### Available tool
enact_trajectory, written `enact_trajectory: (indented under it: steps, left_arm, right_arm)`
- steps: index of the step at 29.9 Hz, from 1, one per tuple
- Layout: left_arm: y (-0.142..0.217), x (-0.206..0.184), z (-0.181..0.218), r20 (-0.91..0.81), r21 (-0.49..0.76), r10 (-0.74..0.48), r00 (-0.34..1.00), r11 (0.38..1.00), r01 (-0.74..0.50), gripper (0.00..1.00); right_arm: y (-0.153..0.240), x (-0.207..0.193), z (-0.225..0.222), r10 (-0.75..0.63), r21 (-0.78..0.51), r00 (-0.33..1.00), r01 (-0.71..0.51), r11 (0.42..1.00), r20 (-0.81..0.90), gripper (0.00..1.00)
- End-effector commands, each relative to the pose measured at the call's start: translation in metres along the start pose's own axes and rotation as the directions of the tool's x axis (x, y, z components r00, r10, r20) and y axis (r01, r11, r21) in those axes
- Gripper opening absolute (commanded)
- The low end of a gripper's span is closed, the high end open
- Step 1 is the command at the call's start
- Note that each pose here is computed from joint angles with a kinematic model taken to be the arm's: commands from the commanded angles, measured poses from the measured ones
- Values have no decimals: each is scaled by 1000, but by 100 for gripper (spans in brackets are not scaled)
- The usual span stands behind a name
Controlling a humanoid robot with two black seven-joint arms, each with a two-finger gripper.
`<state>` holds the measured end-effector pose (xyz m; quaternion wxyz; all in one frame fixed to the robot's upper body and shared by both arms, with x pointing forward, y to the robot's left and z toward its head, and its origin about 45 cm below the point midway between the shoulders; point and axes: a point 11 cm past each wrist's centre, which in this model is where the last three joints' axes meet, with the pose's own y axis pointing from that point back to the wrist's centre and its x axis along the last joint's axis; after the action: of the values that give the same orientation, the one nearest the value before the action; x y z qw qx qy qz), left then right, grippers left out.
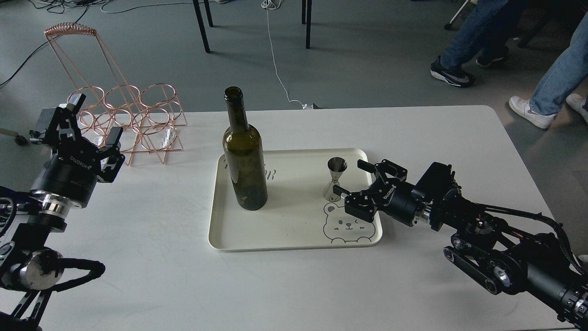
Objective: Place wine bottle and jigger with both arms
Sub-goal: 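Reach the right gripper to the metal jigger and grasp it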
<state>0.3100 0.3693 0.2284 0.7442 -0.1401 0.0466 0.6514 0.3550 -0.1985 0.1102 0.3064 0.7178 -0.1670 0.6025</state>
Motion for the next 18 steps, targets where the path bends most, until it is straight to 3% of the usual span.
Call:
enact_trajectory:
  steps: [1,11,14,18]
  left_arm:
    - [-1,1,1,0,-4,2,1000,1000,-2,99]
    - [-1,1,2,2,-6,1,1000,1000,-1,99]
    - [-2,1,4,2,-11,3,1000,1000,-3,99]
    - [-4,1,7,4,-21,0,1000,1000,0,99]
  right_arm:
    - [-11,-5,-2,-19,1,1000,19,1000,-3,93]
    - [-26,-12,-16,-12,16,1000,12,1000,18,58]
    - [-26,-11,-16,-10,16,1000,10,1000,16,40]
    - [-26,-8,-15,9,15,1000,-9,1000,5,26]
